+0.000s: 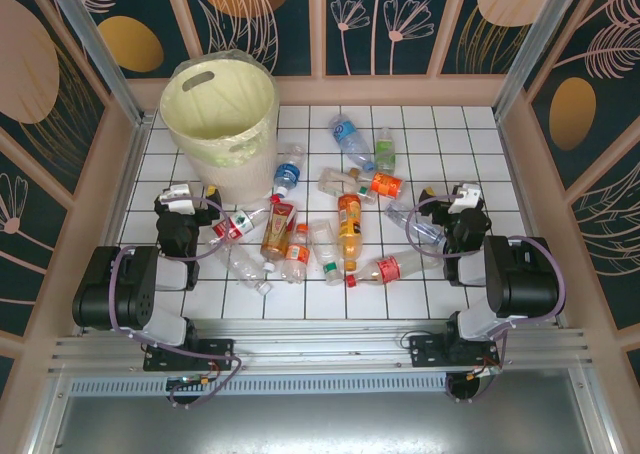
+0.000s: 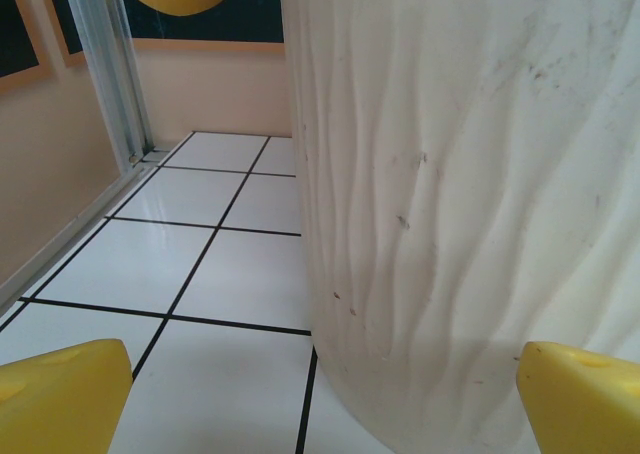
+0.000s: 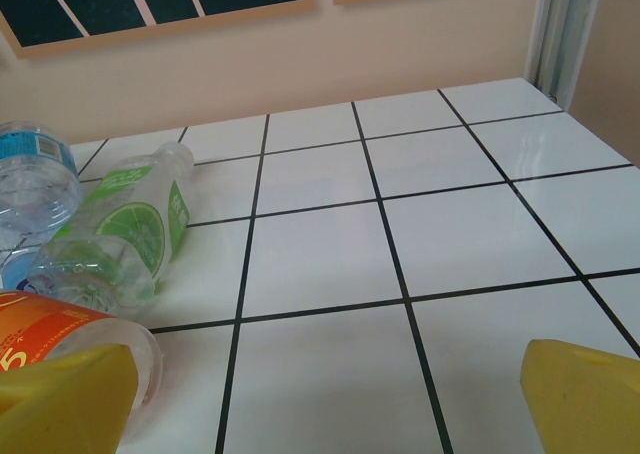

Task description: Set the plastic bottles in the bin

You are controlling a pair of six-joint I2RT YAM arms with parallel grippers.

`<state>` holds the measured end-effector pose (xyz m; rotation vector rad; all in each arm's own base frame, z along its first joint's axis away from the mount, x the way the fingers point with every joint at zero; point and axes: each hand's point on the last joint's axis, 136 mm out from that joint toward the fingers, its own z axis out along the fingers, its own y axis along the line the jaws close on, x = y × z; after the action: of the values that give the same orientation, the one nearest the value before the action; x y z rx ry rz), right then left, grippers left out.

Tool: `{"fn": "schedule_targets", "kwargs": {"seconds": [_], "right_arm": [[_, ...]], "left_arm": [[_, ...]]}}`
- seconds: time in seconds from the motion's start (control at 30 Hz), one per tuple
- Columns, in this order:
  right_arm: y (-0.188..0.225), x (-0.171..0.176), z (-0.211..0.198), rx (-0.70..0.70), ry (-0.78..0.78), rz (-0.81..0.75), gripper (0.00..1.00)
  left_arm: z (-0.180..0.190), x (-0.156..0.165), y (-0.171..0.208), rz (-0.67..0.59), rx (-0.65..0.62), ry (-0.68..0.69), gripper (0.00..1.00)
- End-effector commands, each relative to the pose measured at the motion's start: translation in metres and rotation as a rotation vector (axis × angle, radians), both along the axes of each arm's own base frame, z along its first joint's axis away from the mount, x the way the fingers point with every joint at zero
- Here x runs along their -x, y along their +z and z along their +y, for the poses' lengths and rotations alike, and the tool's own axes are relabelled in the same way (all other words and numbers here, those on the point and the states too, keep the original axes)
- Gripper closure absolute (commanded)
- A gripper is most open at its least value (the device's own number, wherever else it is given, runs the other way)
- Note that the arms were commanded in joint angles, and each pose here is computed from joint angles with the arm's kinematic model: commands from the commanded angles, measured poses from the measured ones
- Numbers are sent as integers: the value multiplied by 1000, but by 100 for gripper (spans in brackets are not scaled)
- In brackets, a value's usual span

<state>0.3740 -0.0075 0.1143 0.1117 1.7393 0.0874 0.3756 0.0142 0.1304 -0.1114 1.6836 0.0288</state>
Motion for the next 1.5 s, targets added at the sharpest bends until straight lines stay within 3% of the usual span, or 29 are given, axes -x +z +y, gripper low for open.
{"fn": "schedule_targets", "kwargs": {"seconds": [0.0, 0.53, 0.87, 1.13, 1.47], "right_arm": [[7, -5, 1, 9, 16, -23, 1], [7, -4, 1, 9, 15, -26, 1], [26, -3, -8, 1, -55, -8, 1], [42, 6, 12, 0, -40, 53, 1], [72, 20, 82, -190, 167, 123, 1]], "left_arm": [[1, -3, 5, -20, 17, 0, 1], [-6, -3, 9, -24, 3, -41, 1], [5, 6, 35, -35, 32, 24, 1], [3, 11, 54, 5, 196, 39, 1], [-28, 27, 78, 108, 419, -32, 2]]}}
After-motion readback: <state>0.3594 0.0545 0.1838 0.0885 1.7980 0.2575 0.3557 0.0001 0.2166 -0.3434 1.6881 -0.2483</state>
